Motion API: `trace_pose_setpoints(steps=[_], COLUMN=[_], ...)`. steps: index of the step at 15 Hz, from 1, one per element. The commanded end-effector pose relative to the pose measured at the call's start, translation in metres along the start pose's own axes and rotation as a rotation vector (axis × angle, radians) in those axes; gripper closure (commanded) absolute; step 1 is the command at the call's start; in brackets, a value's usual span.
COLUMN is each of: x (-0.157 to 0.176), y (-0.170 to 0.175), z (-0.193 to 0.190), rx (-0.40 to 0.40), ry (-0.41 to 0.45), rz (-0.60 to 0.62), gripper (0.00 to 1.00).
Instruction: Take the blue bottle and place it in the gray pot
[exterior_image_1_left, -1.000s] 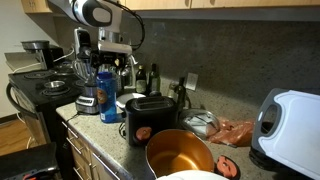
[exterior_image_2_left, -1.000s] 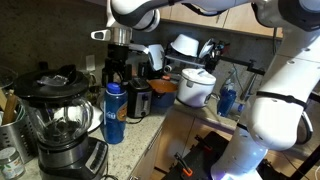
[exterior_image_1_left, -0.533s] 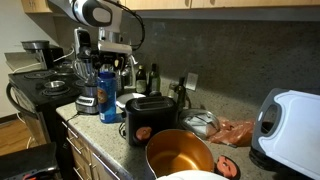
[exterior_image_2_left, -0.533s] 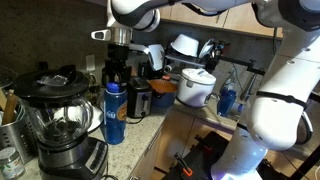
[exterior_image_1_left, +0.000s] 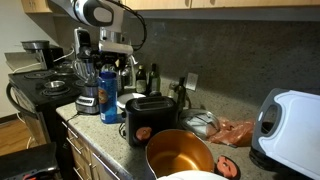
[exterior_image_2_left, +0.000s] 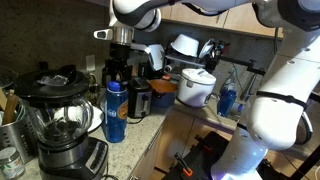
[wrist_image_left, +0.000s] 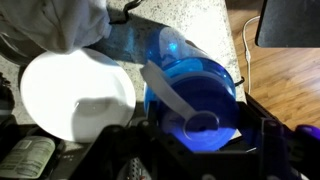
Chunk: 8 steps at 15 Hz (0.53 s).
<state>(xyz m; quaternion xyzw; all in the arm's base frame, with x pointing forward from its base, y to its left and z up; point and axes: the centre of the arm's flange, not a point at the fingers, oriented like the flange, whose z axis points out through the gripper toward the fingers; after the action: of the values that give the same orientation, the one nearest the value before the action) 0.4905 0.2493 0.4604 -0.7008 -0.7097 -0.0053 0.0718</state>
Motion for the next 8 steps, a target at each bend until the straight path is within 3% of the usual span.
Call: trace_pose_setpoints(steps=[1,8], x=[-0.026,-0.065], y=[-0.001,0.01], z=[-0.029,-0.097], rx=[-0.027,-0.127], ry=[0.025,0.083], rz=[0.11,0.338], gripper=[0.49,0.49])
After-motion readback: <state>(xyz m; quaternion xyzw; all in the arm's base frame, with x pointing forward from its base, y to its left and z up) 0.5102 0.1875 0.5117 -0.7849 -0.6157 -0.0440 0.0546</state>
